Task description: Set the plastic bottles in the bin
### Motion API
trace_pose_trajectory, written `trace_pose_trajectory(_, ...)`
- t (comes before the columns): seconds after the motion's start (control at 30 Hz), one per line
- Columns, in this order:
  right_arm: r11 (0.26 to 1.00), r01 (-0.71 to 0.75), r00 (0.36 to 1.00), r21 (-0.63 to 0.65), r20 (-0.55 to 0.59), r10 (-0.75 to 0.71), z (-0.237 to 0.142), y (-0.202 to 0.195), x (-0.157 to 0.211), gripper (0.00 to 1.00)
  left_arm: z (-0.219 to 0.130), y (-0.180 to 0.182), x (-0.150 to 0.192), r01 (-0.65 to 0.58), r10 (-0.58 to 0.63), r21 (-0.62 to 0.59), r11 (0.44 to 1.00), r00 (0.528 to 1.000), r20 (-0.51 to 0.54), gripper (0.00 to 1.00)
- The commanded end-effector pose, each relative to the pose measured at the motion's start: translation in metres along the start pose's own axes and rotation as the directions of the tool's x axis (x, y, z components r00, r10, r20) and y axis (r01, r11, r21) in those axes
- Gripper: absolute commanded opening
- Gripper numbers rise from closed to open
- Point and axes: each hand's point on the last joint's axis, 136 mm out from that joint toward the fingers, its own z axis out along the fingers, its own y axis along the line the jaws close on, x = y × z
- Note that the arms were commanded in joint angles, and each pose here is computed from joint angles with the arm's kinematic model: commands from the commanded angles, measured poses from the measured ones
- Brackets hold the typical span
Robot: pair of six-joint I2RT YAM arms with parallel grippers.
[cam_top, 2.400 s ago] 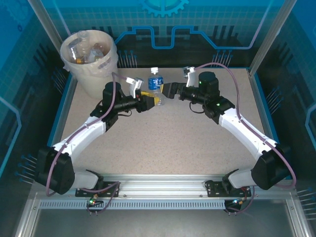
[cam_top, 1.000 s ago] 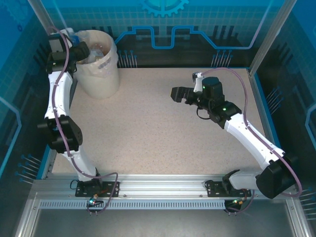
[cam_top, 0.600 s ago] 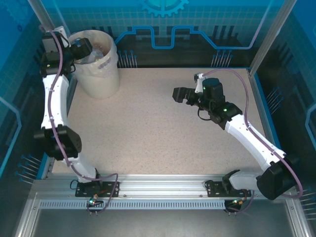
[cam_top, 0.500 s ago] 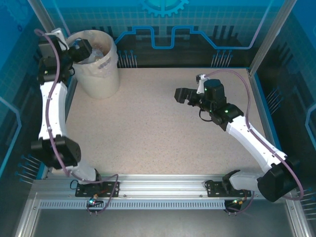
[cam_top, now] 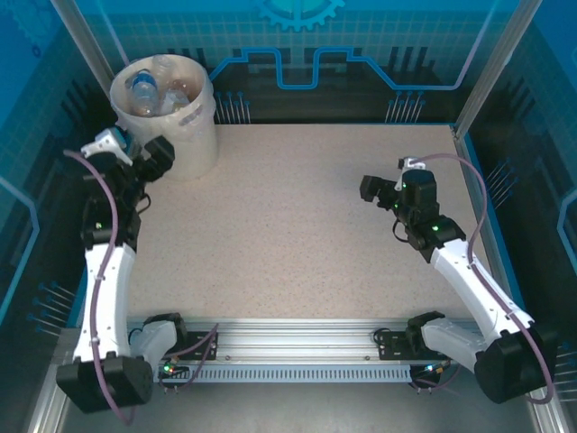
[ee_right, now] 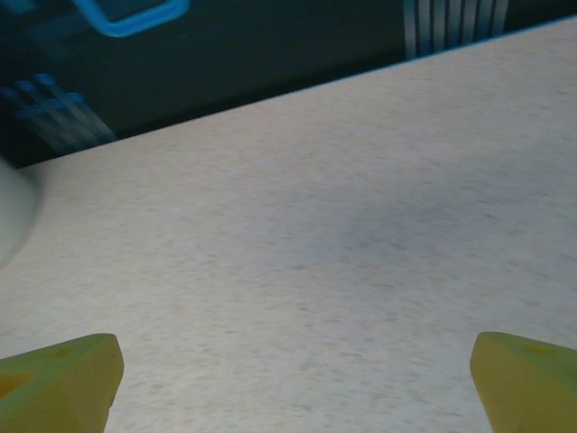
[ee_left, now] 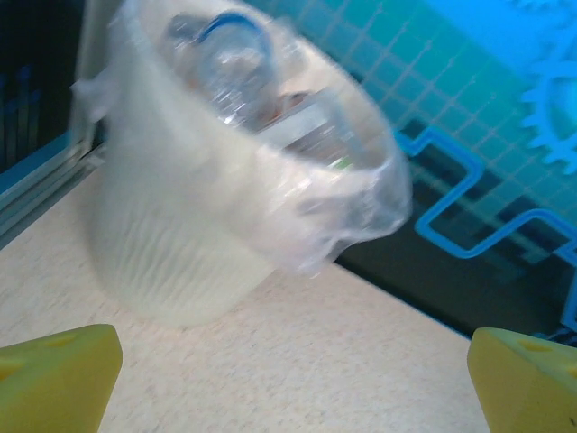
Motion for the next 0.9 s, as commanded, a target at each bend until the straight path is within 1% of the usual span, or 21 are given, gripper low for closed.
trace_pose_trajectory(0.0,0.992,0.036,0.998,0.124,0.052,-0.043,0.007,-0.037,0.0,1.0,0.0,0.04,0.023,0.02,-0.014,-0.133,0.991,0.999,0.045,0.99)
trace_pose_trajectory(0.07,0.98,0.079,0.995,0.182,0.045,-0.089,0.015,-0.058,0.006,1.0,0.004,0.063,0.046,0.015,-0.011,-0.198,0.98,1.0,0.02,0.99)
trace_pose_trajectory(0.13,0.968,0.099,0.994,0.233,0.022,-0.107,0.022,-0.078,0.013,1.0,0.009,0.08,0.069,0.005,-0.009,-0.233,0.972,1.0,-0.014,0.99)
trace_pose_trajectory(0.17,0.965,0.103,0.994,0.24,0.007,-0.108,0.026,-0.086,0.017,1.0,0.013,0.085,0.08,0.0,-0.008,-0.233,0.973,1.0,-0.03,0.99)
trace_pose_trajectory(0.27,0.972,0.106,0.994,0.208,-0.038,-0.101,0.041,-0.1,0.033,1.0,0.025,0.096,0.107,-0.029,0.015,-0.212,0.977,0.998,-0.068,0.99)
trace_pose_trajectory(0.37,0.977,0.104,0.994,0.185,-0.057,-0.095,0.054,-0.107,0.048,1.0,0.034,0.108,0.126,-0.07,0.05,-0.218,0.973,0.994,-0.096,0.99)
trace_pose_trajectory(0.5,0.984,0.109,0.993,0.141,0.022,-0.113,0.07,-0.107,0.054,1.0,0.049,0.112,0.149,-0.132,0.112,-0.164,0.978,0.985,-0.128,0.99)
trace_pose_trajectory(0.6,0.98,0.152,0.987,0.132,0.037,-0.158,0.078,-0.105,0.058,1.0,0.061,0.108,0.17,-0.186,0.169,-0.091,0.978,0.971,-0.169,0.99)
trace_pose_trajectory(0.7,0.969,0.219,0.972,0.118,0.057,-0.227,0.082,-0.095,0.056,1.0,0.067,0.092,0.186,-0.265,0.264,0.011,0.964,0.955,-0.134,0.99)
trace_pose_trajectory(0.77,0.961,0.251,0.96,0.113,0.101,-0.262,0.082,-0.09,0.053,1.0,0.069,0.078,0.19,-0.337,0.341,0.064,0.939,0.938,-0.062,0.99)
trace_pose_trajectory(0.87,0.959,0.278,0.951,0.047,0.124,-0.282,0.088,-0.08,0.06,1.0,0.074,0.065,0.191,-0.373,0.376,0.114,0.921,0.927,-0.005,0.99)
